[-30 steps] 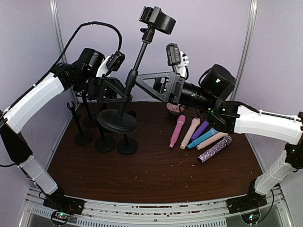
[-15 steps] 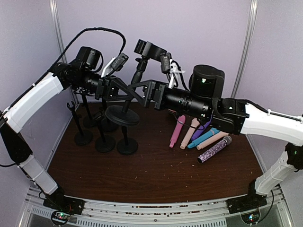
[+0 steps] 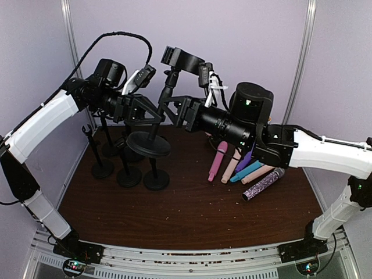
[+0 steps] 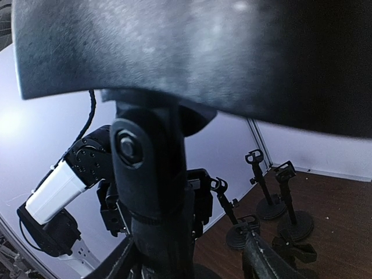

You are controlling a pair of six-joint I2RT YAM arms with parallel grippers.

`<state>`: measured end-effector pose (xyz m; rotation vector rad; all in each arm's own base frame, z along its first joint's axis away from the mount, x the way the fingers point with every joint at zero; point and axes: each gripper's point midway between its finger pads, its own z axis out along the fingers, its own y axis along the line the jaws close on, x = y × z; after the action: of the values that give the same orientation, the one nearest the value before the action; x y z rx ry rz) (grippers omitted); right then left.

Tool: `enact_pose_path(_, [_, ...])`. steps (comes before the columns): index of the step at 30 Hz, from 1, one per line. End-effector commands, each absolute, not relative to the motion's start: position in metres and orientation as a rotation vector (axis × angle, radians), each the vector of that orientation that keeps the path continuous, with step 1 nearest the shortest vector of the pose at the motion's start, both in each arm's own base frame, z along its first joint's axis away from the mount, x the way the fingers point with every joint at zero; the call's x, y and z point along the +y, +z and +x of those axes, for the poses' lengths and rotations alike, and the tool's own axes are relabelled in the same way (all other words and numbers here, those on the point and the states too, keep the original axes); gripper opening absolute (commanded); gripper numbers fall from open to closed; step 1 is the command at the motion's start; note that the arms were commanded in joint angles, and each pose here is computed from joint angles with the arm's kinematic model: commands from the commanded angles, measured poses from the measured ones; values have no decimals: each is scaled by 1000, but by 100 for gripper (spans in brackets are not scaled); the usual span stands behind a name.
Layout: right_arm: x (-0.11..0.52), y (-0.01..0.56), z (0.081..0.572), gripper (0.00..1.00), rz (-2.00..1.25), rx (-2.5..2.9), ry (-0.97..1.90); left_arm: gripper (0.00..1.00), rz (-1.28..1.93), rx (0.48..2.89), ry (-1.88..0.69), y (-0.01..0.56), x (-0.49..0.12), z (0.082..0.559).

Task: Remove the microphone from the stand
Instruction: Pass from the left arm to the right

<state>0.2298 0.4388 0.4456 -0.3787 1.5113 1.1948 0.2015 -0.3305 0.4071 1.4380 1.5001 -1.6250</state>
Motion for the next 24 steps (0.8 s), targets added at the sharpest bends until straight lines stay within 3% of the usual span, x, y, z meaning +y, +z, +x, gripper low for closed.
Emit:
enact_pose_path(1, [449, 468, 231, 56, -358, 1403, 1228, 0, 1481, 1341, -1656, 431, -323, 185])
enact_pose_path(5, [463, 469, 230, 38, -395, 1399, 1254, 0, 1480, 1345, -1643, 429, -324, 187])
enact_pose_path(8, [459, 468, 230, 17, -374, 1379, 1257, 0, 1472, 1361, -1624, 428, -325, 191])
enact_pose_path(9, [456, 467, 231, 11, -364, 1380, 1244, 5, 1465, 1374, -1609, 426, -325, 194])
enact_pose_path(11, [444, 464, 235, 3, -347, 1382, 1200, 36, 1438, 1418, -1560, 423, -325, 204])
enact_pose_path(12, [438, 462, 238, 0, -339, 1385, 1176, 45, 1421, 1442, -1531, 421, -322, 211])
enact_pose_path(14, [422, 455, 246, 0, -321, 1402, 1107, 66, 1383, 1485, -1478, 420, -315, 224])
enact_pose_path(15, [414, 451, 252, 0, -313, 1414, 1067, 87, 1360, 1508, -1451, 419, -311, 231])
enact_pose_path(16, [405, 448, 258, 0, -304, 1424, 1026, 96, 1339, 1527, -1430, 419, -306, 236])
enact_pose_path(24, [364, 393, 333, 0, -276, 1556, 588, 98, 1196, 1716, -1088, 411, -260, 281])
